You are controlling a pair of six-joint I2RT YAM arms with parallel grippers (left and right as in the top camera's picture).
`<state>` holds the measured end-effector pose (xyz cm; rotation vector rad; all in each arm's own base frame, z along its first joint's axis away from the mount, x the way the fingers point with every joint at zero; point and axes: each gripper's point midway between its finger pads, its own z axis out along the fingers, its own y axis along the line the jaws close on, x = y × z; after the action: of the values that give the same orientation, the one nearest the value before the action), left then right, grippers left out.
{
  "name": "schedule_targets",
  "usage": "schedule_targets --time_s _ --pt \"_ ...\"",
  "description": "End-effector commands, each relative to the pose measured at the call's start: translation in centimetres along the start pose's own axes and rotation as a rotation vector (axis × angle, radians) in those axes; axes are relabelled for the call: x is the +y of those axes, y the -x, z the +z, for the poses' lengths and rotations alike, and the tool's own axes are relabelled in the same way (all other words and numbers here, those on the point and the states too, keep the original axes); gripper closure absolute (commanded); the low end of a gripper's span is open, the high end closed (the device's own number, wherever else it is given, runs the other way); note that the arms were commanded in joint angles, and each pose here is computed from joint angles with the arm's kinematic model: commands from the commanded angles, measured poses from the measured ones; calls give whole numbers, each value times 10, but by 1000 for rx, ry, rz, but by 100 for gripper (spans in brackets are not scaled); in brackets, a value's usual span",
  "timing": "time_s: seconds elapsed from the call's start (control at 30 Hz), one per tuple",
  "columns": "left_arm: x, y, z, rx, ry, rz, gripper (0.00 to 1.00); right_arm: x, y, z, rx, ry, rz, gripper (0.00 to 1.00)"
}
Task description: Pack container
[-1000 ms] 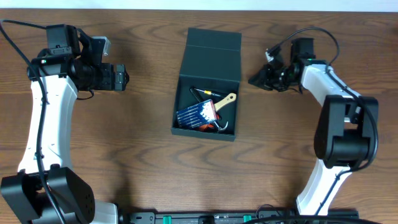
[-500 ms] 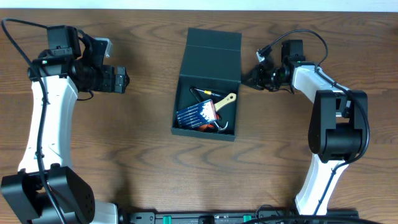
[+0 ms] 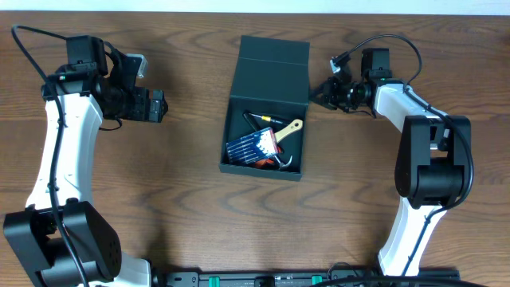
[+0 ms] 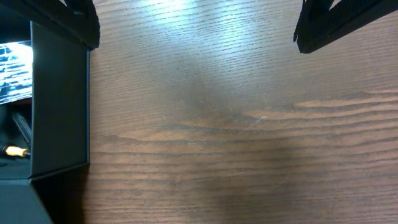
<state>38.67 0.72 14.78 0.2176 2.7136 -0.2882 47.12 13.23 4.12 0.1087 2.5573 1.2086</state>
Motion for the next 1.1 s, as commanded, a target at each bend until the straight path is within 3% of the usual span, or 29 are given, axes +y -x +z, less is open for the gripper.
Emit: schedule_targets --time_s 0.0,0.23,0.47,0.6,0.83,1.07 --pt "-2 -2 3 7 -16 19 1 -11 -2 10 1 -19 91 99" --pt "-2 -2 3 7 -16 18 1 -33 -2 27 -9 -32 212 99" --pt "-2 -2 3 7 -16 18 1 -38 -4 37 2 11 218 99" --pt "-2 -2 3 7 -16 18 2 -30 0 37 -5 53 191 99" --pt "-2 -2 3 7 -16 18 1 14 14 29 -14 279 38 99" --pt "-2 -3 3 8 -16 18 1 28 13 25 3 352 12 99"
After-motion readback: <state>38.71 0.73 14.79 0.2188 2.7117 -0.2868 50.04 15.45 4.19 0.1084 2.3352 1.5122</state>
